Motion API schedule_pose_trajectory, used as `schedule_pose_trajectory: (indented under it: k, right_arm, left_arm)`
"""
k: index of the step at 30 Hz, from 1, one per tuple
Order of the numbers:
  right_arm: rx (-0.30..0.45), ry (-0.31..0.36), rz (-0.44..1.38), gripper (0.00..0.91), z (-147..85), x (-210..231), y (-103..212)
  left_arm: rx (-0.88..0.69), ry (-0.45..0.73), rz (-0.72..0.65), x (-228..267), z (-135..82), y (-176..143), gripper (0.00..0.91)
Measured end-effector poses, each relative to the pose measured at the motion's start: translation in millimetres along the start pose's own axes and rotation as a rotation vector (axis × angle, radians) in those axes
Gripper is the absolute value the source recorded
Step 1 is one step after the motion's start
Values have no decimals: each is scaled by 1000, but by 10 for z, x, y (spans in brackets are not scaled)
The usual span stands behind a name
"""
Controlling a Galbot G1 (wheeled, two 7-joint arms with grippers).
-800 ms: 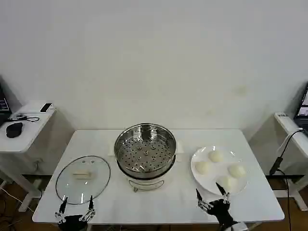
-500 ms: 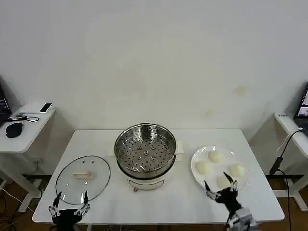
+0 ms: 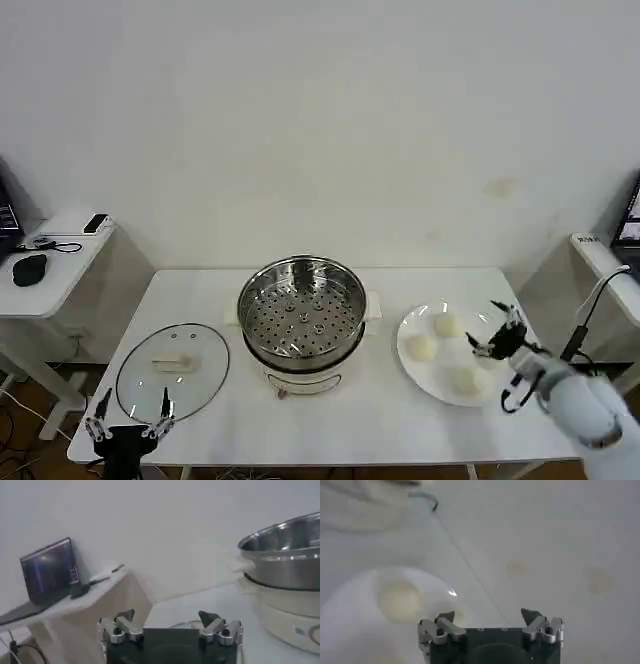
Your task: Take steamed baozi put them in steamer then cover it.
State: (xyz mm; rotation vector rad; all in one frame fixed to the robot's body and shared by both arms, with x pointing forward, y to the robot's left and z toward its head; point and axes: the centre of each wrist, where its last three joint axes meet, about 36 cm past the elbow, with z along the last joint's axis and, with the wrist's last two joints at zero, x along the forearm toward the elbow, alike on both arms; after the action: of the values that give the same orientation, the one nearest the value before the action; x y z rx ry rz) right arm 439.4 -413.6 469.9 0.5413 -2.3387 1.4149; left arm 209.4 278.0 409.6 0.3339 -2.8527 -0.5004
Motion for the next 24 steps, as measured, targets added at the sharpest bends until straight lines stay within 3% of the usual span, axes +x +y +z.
schedule_pose_trajectory:
  k: [5, 10, 15, 24]
  right_arm:
    - [170, 58, -110, 907, -1, -162, -451]
    - [267, 102, -240, 907, -19, -339, -714]
    - [320, 135, -378, 907, -41, -588, -868]
    - [350, 162, -553, 907, -202, -1152, -928]
  left_arm:
    - [-18, -6, -15, -15, -14, 31, 907]
    - [-33, -19, -16, -13, -48, 39, 907]
    - [-47, -34, -22, -46, -89, 72, 907]
    - [-59, -55, -41, -93, -141, 127, 907]
